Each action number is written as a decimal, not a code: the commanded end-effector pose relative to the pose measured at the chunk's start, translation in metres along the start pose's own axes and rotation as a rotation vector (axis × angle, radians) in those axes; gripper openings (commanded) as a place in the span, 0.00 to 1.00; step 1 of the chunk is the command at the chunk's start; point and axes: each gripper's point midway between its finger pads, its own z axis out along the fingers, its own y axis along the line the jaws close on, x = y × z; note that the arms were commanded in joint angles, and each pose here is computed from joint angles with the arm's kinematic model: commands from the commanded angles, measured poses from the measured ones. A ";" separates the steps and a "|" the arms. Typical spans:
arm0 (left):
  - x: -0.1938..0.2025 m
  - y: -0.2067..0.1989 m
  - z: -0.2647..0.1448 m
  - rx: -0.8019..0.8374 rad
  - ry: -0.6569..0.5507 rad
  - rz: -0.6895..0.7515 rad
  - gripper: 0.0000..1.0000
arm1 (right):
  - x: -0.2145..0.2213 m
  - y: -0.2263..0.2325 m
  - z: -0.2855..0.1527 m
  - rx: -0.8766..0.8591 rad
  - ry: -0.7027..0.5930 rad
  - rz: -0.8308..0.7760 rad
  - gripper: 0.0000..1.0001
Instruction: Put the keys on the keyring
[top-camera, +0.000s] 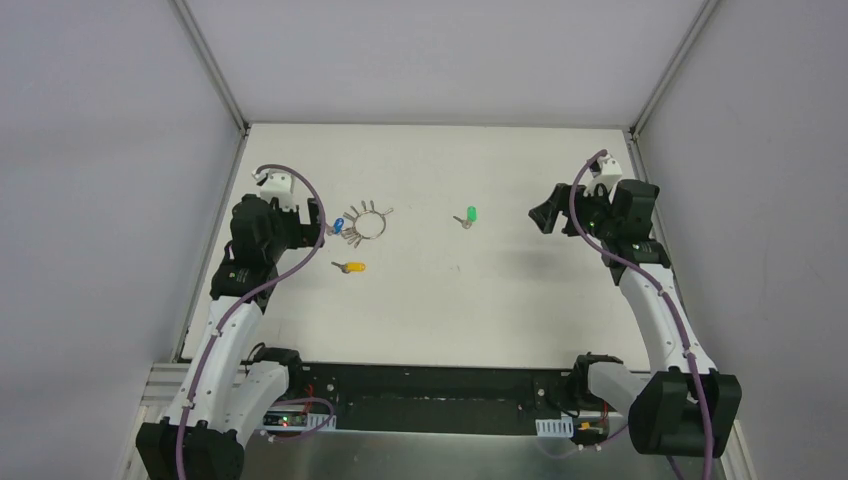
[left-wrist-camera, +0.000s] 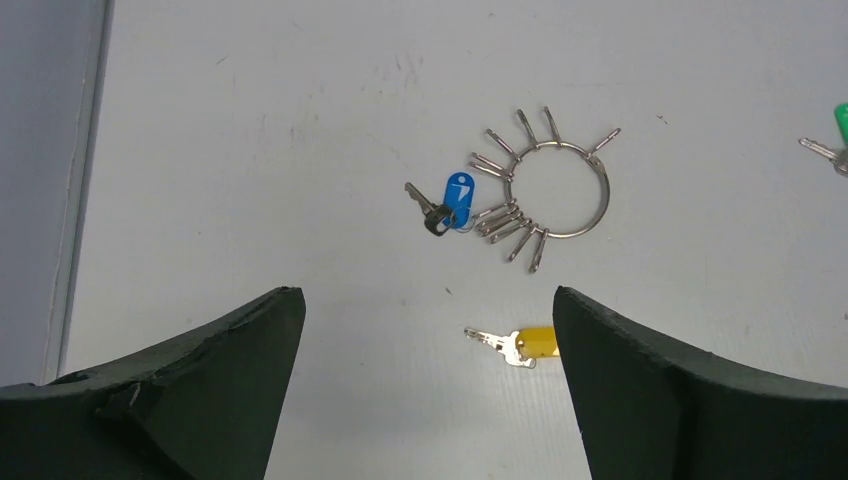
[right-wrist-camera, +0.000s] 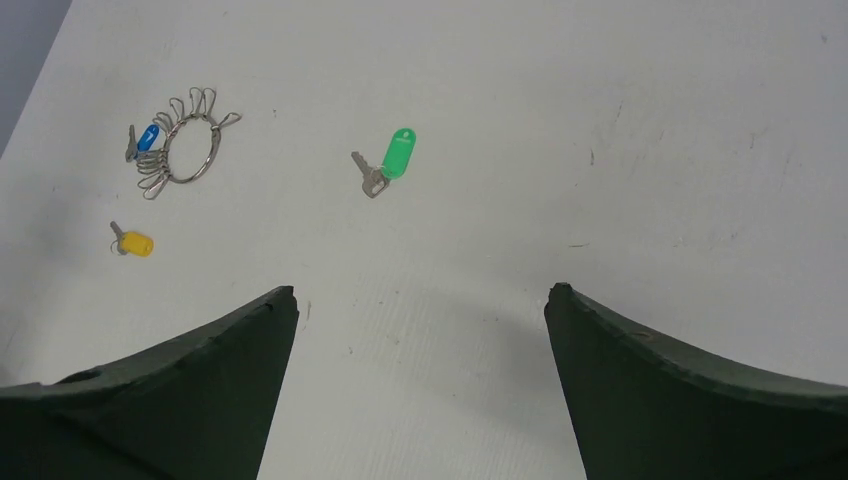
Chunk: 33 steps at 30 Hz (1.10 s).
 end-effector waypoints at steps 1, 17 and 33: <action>-0.007 0.001 0.001 -0.007 -0.043 -0.023 0.99 | -0.005 0.009 -0.006 -0.059 -0.019 -0.028 0.98; 0.005 -0.011 -0.001 0.114 0.183 0.149 1.00 | 0.000 -0.006 -0.003 -0.022 -0.001 -0.021 0.98; 0.046 -0.099 0.090 0.330 0.629 0.364 0.80 | 0.039 -0.013 0.017 -0.082 0.157 -0.010 0.98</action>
